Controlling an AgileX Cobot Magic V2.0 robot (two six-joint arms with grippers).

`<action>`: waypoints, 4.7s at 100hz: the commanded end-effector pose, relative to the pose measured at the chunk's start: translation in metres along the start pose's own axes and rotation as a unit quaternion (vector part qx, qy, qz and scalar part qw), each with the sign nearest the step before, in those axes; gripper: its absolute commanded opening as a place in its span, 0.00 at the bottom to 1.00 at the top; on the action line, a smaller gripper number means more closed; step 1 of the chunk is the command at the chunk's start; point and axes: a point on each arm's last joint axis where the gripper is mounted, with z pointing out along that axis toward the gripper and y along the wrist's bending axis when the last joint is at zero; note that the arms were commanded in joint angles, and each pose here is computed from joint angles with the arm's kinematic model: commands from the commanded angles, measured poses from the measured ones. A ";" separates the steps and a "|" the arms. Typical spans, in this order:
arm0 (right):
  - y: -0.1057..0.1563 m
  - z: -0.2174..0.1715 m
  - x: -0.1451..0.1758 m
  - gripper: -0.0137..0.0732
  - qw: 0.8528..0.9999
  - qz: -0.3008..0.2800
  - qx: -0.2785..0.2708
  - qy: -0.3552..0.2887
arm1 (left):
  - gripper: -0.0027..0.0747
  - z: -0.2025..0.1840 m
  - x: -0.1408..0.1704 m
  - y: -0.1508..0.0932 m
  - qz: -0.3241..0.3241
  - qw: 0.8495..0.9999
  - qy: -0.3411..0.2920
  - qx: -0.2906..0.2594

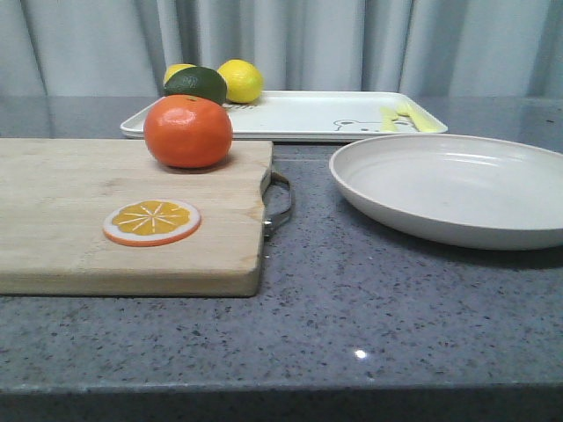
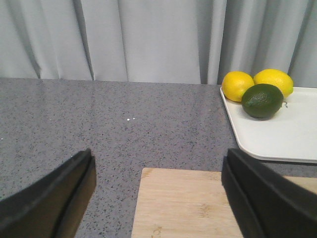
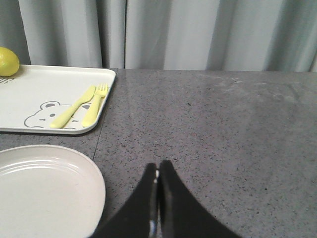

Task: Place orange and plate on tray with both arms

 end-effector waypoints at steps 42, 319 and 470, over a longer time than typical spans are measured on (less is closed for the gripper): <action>0.001 0.000 -0.019 0.09 0.999 -0.003 -0.003 -0.053 | 0.78 0.067 -0.050 -0.072 0.007 0.987 0.083 0.141; 0.000 0.000 -0.015 0.09 0.999 -0.003 -0.001 -0.032 | 0.48 0.125 -0.009 -0.324 0.083 0.833 0.367 0.406; 0.000 0.000 -0.011 0.09 1.000 -0.003 0.002 -0.009 | 0.79 0.136 -0.028 -0.348 0.130 0.805 0.372 0.444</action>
